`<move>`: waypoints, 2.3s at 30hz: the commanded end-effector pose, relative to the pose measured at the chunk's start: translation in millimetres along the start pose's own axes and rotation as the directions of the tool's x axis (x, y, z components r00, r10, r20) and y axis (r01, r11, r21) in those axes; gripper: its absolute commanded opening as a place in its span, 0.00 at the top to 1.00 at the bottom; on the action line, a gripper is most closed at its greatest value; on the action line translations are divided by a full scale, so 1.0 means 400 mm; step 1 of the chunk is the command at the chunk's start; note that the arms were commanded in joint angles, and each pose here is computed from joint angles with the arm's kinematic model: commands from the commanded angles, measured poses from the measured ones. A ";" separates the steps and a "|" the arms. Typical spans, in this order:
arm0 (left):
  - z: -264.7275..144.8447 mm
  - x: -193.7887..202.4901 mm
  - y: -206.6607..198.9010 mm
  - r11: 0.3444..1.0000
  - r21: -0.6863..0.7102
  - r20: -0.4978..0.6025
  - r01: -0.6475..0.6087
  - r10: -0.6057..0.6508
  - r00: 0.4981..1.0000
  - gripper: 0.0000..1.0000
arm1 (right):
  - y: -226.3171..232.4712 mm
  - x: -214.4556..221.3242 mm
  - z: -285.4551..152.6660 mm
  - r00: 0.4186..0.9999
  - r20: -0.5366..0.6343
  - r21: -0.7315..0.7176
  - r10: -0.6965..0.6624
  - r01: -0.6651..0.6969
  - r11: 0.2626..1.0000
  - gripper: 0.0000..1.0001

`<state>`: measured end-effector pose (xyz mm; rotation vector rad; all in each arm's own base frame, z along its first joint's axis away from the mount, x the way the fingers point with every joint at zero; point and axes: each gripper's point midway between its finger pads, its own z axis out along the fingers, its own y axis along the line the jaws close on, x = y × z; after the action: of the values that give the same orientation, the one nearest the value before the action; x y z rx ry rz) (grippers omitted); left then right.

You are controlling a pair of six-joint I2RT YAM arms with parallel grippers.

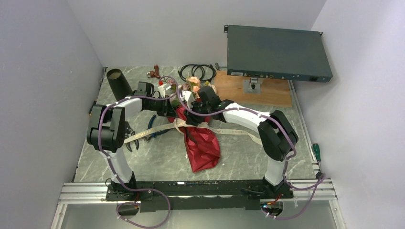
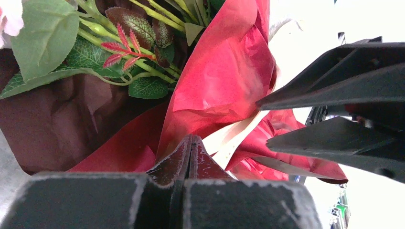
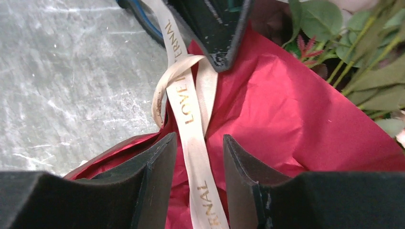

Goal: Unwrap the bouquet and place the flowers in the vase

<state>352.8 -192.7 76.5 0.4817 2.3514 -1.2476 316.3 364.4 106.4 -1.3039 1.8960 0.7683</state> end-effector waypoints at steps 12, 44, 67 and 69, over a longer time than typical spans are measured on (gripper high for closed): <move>-0.003 -0.029 -0.007 0.999 0.031 0.001 0.014 -0.014 1.000 1.00 | 0.002 0.016 0.065 0.984 -0.046 -0.007 -0.173 0.173 0.985 0.68; -0.118 -0.036 0.066 0.980 -0.167 0.013 -0.112 0.115 0.993 1.00 | -0.035 0.152 -0.223 0.988 -0.141 0.134 0.058 -0.039 0.990 1.00; -0.105 -0.076 -0.012 0.982 -0.090 0.038 -0.167 0.171 0.984 0.42 | 0.001 -0.046 -0.038 0.999 -0.035 -0.024 -0.015 0.014 1.000 0.57; -0.099 -0.071 -0.008 0.984 -0.090 0.030 -0.152 0.155 0.987 0.40 | 0.002 -0.049 -0.022 0.999 -0.039 -0.037 -0.022 0.021 0.999 0.58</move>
<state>359.1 -157.4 99.3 0.5782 2.3165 -1.0677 310.7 344.3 105.5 -1.3625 1.9965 0.7230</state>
